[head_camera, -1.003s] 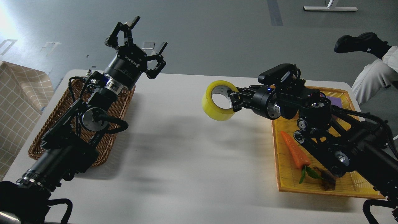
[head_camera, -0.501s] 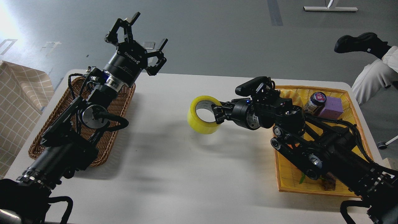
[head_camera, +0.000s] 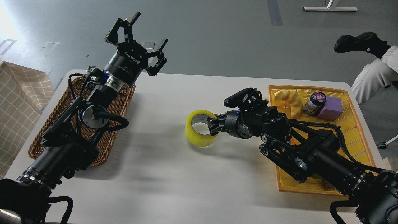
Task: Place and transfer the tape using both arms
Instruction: 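Lower the tape roll onto the table and release it with the right gripper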
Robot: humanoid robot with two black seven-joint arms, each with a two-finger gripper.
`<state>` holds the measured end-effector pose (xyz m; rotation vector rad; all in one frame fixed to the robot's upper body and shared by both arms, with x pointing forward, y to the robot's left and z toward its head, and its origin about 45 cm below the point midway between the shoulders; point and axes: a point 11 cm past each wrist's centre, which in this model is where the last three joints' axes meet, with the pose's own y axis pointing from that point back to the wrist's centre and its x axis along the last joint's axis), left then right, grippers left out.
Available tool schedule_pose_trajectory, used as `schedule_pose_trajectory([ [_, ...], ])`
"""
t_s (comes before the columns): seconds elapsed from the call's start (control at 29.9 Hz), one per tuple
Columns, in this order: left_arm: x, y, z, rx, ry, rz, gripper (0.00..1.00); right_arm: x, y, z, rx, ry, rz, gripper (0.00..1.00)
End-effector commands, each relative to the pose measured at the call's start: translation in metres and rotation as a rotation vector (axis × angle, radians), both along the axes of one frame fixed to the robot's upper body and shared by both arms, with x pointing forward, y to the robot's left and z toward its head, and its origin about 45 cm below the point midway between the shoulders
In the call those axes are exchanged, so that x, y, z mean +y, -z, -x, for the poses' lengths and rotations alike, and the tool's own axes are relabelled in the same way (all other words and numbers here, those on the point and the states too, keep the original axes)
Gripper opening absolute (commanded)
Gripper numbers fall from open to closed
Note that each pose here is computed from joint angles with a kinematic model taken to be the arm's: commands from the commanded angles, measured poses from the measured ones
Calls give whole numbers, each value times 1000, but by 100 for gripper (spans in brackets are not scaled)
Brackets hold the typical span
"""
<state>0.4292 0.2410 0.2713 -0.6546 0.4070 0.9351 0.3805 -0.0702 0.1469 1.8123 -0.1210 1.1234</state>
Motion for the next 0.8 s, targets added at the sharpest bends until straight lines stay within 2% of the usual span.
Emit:
schedule_pose_trajectory([
  [0.0, 0, 0, 0, 0, 0, 0, 98, 7, 0, 3, 3, -12, -6, 0],
  [0.53, 0, 1, 0, 1, 0, 2, 98, 2, 6, 2, 14, 2, 9, 0],
  [0.63, 0, 1, 0, 1, 0, 2, 98, -1, 9, 0, 19, 10, 16, 7],
  [0.77, 0, 1, 0, 1, 0, 2, 98, -2, 10, 1, 22, 12, 18, 9],
])
